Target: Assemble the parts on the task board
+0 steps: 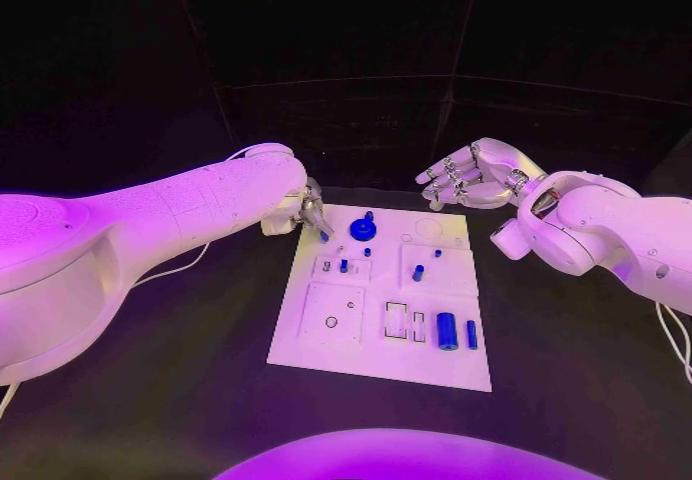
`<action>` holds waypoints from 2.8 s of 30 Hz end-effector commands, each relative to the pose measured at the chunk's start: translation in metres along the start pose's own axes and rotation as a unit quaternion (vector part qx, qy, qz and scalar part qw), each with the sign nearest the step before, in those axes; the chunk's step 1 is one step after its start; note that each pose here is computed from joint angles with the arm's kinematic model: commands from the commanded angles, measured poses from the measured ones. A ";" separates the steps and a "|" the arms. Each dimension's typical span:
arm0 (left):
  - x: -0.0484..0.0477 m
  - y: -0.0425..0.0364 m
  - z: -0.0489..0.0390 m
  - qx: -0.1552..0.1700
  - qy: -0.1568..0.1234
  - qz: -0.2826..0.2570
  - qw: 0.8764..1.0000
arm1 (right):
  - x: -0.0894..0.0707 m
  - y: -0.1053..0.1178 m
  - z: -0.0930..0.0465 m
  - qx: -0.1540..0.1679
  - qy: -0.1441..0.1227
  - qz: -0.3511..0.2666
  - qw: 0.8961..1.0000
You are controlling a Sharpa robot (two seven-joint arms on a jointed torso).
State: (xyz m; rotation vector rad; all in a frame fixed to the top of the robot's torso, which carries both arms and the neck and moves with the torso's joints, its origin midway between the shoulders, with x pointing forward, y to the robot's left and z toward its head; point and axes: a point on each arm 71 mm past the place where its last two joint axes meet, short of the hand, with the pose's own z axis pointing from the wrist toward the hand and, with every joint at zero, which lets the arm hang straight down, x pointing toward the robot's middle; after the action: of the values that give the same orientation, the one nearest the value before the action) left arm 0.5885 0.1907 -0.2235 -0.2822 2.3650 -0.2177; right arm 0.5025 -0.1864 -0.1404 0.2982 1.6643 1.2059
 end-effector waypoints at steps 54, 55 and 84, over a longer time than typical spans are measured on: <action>0.0581 0.0180 -0.0493 0.066 -0.048 0.020 0.996 | -0.004 -0.002 -0.001 -0.001 0.002 -0.002 1.000; 0.0590 0.0184 -0.0489 0.064 -0.046 0.022 0.997 | -0.004 -0.002 -0.001 -0.001 0.002 -0.002 1.000; 0.0638 0.0149 -0.0468 0.060 -0.044 0.020 0.997 | -0.002 -0.001 0.000 -0.003 0.004 -0.001 1.000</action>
State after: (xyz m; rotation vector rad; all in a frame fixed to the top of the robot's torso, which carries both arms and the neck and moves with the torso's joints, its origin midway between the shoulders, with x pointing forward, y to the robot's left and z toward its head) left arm 0.5092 0.1924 -0.2349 -0.1786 2.2605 -0.3283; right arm 0.5039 -0.1901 -0.1415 0.3004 1.6709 1.1995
